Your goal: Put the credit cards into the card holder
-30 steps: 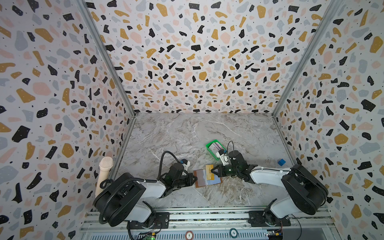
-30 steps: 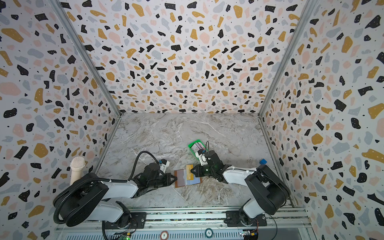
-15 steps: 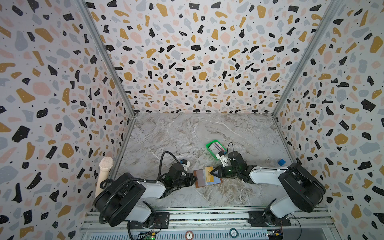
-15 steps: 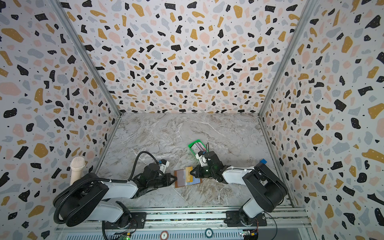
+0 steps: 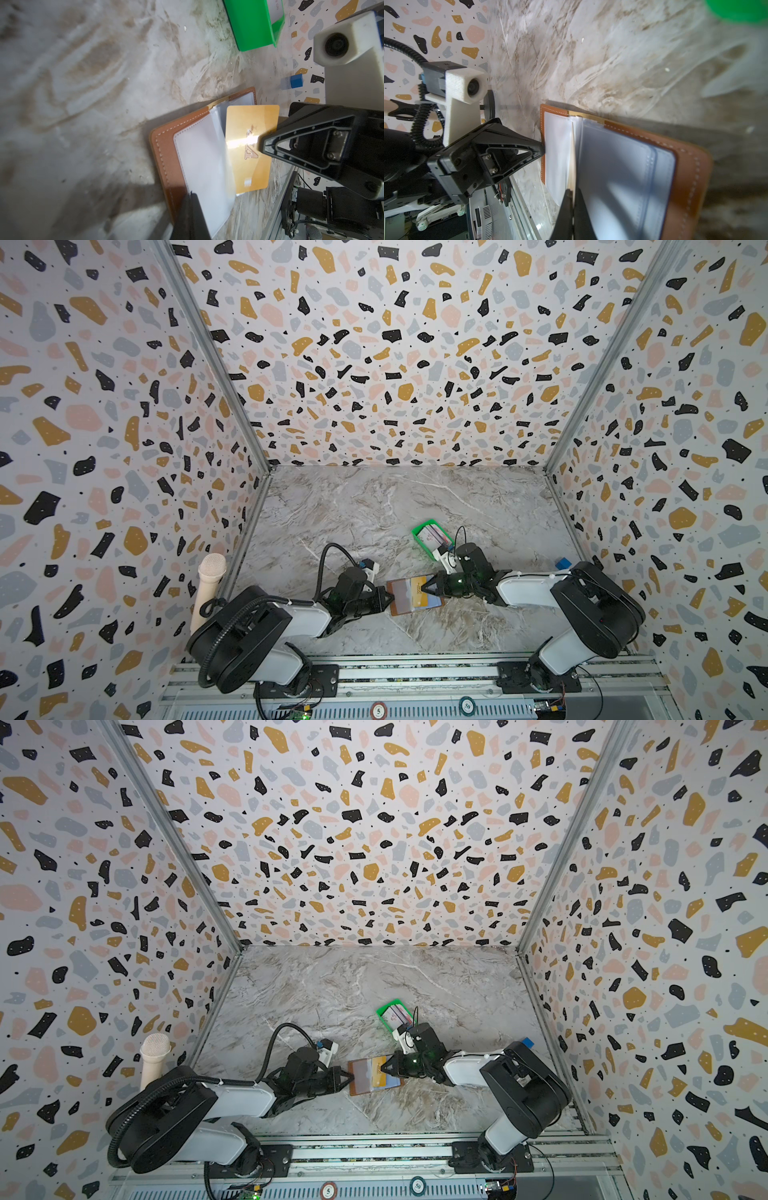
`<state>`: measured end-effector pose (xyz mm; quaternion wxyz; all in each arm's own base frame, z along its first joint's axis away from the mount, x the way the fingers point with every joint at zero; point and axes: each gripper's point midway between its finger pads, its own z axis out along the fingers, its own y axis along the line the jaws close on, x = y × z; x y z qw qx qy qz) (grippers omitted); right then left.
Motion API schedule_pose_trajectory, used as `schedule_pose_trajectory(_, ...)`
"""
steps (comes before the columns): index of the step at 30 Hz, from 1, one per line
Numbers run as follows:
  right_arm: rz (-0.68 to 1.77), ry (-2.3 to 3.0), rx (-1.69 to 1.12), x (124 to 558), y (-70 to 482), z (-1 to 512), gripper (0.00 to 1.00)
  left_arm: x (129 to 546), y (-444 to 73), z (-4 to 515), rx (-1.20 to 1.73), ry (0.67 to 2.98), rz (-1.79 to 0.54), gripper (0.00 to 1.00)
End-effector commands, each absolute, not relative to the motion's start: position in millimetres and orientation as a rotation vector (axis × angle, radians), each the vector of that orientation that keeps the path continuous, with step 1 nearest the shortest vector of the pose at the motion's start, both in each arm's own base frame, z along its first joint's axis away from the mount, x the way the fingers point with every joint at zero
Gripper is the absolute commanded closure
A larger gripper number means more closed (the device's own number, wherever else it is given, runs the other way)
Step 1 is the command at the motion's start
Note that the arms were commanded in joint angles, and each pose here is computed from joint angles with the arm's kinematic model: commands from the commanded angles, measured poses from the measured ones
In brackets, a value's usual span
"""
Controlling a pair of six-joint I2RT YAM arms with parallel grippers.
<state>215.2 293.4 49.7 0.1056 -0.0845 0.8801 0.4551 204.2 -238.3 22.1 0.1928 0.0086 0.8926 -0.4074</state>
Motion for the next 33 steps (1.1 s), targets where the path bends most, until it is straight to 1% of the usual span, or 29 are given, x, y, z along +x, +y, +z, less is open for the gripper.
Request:
schedule_pose_trajectory(1,1.393,2.585,-0.25,212,295,55,1.0,201,-234,17,0.018,2.519,-1.127,1.0)
schedule_pose_trajectory(11,1.422,2.58,-0.249,211,297,59,1.0,200,-234,17,0.022,2.52,-1.127,1.0)
schedule_pose_trajectory(17,1.395,2.578,-0.173,218,292,59,1.0,199,-233,16,0.019,2.521,-1.125,1.0)
schedule_pose_trajectory(33,1.395,2.546,-0.162,223,290,68,1.0,200,-233,18,0.027,2.516,-1.119,1.0)
